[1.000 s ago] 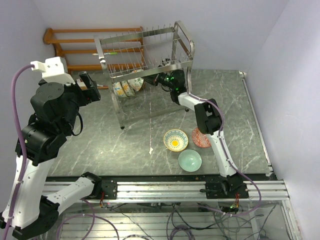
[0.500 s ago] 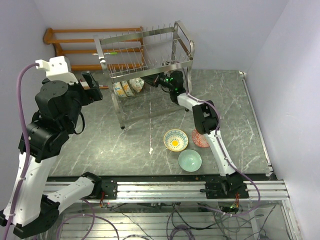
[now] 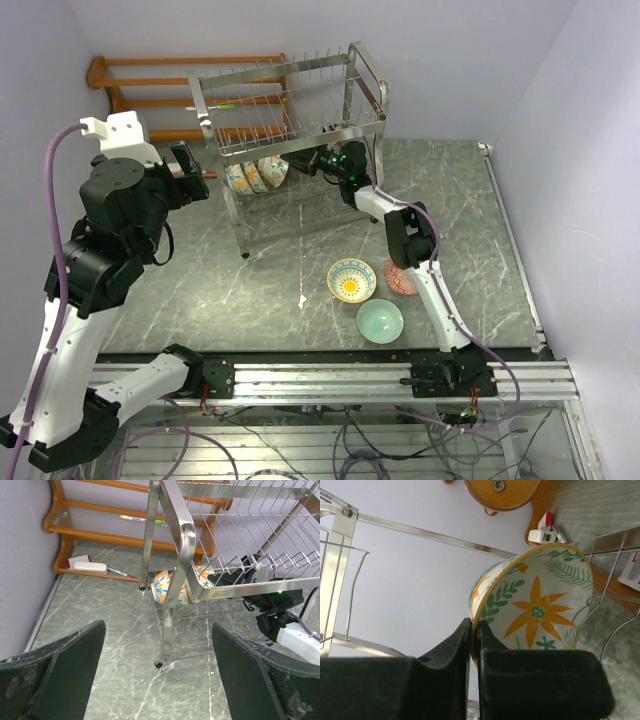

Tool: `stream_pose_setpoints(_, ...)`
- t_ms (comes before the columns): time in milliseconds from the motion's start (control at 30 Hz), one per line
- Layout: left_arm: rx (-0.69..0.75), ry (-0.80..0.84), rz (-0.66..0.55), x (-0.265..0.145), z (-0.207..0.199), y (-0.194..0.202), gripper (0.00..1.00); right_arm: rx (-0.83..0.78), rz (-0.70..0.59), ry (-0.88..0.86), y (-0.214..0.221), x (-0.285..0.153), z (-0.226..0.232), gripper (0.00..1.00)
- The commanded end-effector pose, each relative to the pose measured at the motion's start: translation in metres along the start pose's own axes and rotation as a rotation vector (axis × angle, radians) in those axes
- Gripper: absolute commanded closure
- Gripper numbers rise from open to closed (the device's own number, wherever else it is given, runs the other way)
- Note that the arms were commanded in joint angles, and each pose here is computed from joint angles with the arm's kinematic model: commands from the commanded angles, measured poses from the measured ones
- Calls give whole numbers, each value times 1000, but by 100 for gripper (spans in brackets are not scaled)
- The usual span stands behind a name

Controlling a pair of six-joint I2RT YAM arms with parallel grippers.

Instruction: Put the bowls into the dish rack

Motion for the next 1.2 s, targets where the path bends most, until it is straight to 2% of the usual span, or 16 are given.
stream_pose_setpoints(0, -15, -8, -35, 2, 1, -6, 1, 4, 35, 33, 8, 0, -10, 100)
stream_pose_setpoints(133, -12, -13, -35, 1, 3, -5, 1, -37, 11, 109, 7, -3, -16, 100)
stream_pose_setpoints(433, -2, -19, -40, -2, 6, -6, 1, -77, -25, 159, -2, 1, -12, 72)
stream_pose_setpoints(533, 2, -18, -43, -3, 7, -6, 1, -130, -28, 153, -4, 5, 2, 59)
stream_pose_setpoints(633, 2, -14, -43, -4, 6, -6, 1, -167, -24, 125, -4, 6, 16, 50)
stream_pose_setpoints(833, 6, -10, -52, -6, 7, -9, 1, -188, 3, 78, 1, 8, 35, 46)
stream_pose_setpoints(1167, 2, 2, -66, -9, 7, -13, 1, -294, -3, 38, 5, 8, 79, 30)
Point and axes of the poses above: each gripper's point midway between its finger pads, its own x axis out along the fingers, its own z axis along the line the jaws close on, y = z × x, the point moved 3 cm from there along -x, back along the fingers, and after that the axes turned 15 degrees about x, right-handed, at the moved point
